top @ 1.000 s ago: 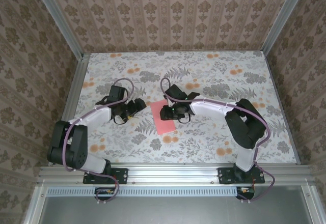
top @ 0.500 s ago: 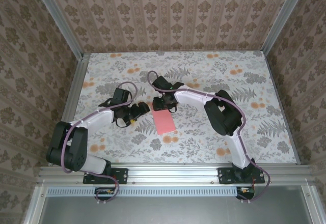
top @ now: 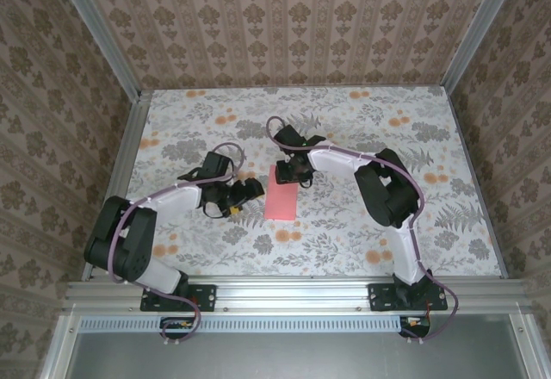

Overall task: Fold a paper plane with a square sheet of paper (pick it up from the middle)
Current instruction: Move the square sheet of paper to the center of the table.

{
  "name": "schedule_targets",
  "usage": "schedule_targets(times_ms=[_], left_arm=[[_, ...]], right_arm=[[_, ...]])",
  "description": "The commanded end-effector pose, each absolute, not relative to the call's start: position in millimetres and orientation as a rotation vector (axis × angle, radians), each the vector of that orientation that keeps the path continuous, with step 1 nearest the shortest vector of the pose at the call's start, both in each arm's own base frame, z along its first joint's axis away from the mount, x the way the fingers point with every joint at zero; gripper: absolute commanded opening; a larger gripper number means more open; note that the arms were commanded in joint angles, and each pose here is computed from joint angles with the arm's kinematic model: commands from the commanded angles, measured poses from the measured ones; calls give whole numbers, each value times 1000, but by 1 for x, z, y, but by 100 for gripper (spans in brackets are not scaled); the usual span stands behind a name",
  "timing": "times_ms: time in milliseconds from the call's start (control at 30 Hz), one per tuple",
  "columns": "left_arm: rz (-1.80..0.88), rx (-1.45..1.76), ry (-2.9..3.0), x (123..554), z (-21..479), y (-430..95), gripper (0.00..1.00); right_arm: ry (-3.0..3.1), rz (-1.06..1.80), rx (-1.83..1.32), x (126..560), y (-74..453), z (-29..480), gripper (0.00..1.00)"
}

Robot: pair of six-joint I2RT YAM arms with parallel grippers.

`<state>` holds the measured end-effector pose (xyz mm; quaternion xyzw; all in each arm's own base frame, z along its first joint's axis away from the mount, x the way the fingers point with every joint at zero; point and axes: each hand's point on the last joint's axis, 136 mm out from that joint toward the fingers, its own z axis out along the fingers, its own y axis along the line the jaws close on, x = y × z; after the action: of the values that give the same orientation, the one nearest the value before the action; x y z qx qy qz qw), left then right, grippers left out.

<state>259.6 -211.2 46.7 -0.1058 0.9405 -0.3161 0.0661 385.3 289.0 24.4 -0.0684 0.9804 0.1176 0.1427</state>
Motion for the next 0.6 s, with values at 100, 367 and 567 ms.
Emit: schedule_targets(times_ms=[100, 367, 567], left_arm=[[-1078, -253, 2808, 261, 61, -234, 86], [-1096, -248, 2822, 261, 59, -239, 75], [-1155, -229, 2841, 256, 58, -245, 67]], right_arm=[[2820, 411, -170, 371, 287, 50, 45], [2904, 550, -74, 352, 297, 29, 46], [2967, 469, -88, 347, 282, 7, 46]])
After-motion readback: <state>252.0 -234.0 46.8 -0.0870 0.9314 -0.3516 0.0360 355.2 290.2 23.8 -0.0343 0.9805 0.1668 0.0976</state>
